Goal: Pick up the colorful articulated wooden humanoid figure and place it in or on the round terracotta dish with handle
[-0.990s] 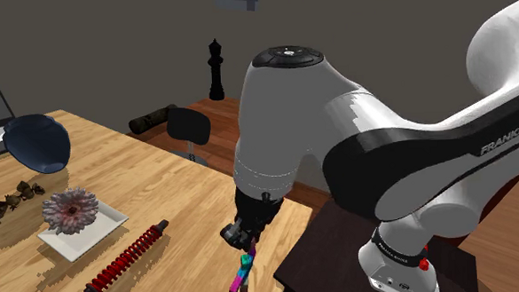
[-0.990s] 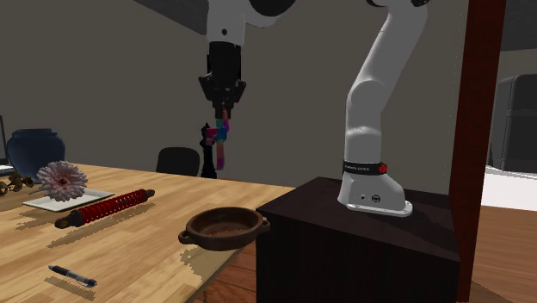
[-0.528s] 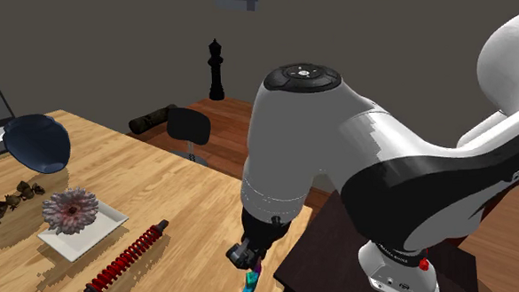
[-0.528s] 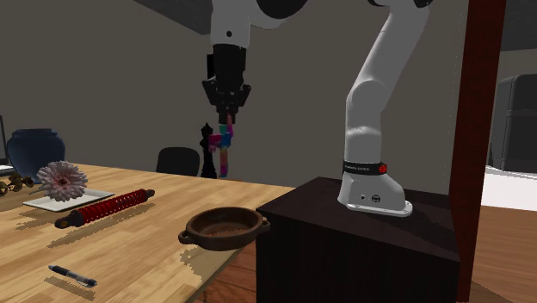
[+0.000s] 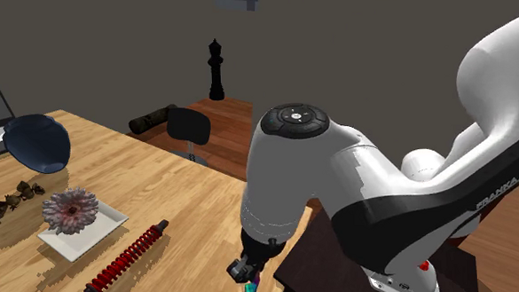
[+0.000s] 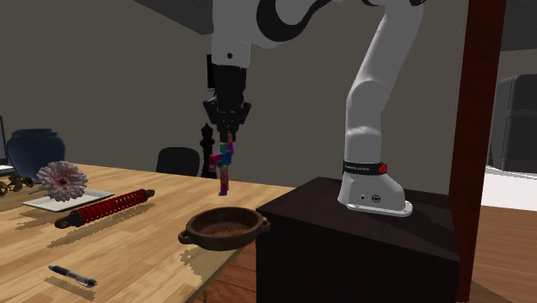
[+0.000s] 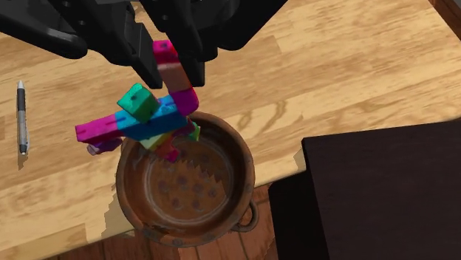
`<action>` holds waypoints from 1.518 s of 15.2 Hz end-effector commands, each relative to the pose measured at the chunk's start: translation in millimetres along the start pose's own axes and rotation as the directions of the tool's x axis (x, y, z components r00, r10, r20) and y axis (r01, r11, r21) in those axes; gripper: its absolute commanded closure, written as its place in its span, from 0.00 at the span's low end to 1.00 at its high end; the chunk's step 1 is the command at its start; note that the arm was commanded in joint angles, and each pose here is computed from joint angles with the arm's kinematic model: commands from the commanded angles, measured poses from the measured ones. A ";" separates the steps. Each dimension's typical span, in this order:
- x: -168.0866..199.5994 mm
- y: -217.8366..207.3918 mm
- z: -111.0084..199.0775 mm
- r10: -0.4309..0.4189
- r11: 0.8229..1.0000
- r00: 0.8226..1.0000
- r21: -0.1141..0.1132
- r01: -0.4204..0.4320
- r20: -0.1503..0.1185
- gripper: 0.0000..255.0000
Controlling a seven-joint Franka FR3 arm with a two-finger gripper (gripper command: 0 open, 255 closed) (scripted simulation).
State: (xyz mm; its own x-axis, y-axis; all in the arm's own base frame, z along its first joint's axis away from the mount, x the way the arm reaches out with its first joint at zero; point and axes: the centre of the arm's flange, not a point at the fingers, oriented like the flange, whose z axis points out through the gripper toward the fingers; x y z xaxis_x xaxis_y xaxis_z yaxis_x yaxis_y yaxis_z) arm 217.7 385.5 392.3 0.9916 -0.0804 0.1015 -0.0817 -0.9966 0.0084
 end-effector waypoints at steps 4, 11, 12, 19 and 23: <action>-3.5 -0.4 24.4 0.000 1.000 1.000 0.001 0.000 0.000 1.00; -7.6 -0.7 64.0 0.000 1.000 1.000 0.001 0.000 0.000 1.00; -7.6 -0.7 64.0 0.000 1.000 1.000 0.001 0.000 0.000 1.00; -7.6 -0.7 64.0 0.000 1.000 1.000 0.001 0.000 0.000 1.00; -7.6 -0.7 64.0 0.000 1.000 1.000 0.001 0.000 0.000 0.00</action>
State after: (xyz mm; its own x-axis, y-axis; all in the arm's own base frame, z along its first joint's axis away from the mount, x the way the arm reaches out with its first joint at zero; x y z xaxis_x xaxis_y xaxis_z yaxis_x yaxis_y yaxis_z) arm 216.7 385.7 327.8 0.9915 -0.0803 0.1020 -0.0815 -0.9966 0.0077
